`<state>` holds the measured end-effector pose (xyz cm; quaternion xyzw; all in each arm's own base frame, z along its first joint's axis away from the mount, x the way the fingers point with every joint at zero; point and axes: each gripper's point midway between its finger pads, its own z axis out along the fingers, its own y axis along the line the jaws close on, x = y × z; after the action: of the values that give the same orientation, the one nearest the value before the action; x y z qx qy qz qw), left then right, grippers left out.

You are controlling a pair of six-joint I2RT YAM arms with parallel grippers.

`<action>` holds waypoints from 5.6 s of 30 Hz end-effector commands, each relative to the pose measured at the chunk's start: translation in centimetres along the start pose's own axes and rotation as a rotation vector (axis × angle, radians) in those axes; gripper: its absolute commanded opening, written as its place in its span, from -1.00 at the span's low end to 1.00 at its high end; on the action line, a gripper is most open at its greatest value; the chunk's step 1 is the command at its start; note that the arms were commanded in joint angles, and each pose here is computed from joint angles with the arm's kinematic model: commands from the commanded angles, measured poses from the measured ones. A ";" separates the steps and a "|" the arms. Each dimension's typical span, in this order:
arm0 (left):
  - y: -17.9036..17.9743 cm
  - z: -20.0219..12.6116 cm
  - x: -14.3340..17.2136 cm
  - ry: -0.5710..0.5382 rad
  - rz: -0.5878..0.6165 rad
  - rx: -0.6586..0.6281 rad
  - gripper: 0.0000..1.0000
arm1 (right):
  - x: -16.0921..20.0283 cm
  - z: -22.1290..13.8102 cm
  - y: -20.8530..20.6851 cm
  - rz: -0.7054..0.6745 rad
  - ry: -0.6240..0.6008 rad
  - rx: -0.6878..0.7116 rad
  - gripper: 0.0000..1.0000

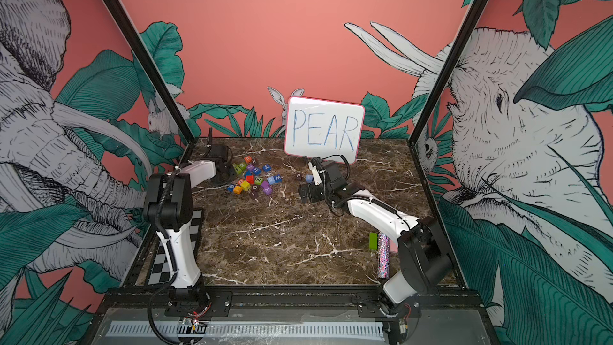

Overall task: Spell the uppercase word “pear” with letter blocks
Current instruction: Pick up the letter block from the center of the board, then place the letter block at the center of the board.

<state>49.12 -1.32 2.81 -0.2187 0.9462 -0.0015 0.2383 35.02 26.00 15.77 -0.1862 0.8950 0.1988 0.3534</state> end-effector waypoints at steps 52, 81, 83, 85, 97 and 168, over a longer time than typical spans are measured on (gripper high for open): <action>-2.5 -3.6 2.6 0.036 0.141 -0.020 -0.44 | -4.7 -0.7 -2.4 -0.028 -0.111 0.082 0.98; -25.2 -14.9 11.1 -0.084 0.463 0.294 -0.45 | 3.6 -1.8 -15.1 0.402 -0.014 0.308 0.97; -28.0 -15.1 12.7 -0.078 0.496 0.330 -0.45 | 4.2 -2.0 -15.9 0.432 -0.013 0.332 0.97; -30.3 -15.2 14.2 -0.076 0.525 0.358 -0.45 | 4.8 -2.3 -16.8 0.459 -0.008 0.360 0.98; -38.6 -14.1 20.0 -0.090 0.591 0.490 -0.46 | 7.9 -3.3 -18.1 0.572 -0.023 0.405 0.97; -41.0 -8.7 22.4 -0.067 0.614 0.479 -0.20 | 8.6 -2.4 -19.1 0.665 -0.082 0.350 0.98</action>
<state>44.26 -48.53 3.81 0.1448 0.9327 -0.1414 0.2984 36.80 6.98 7.19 0.1786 0.9150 0.1512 0.3285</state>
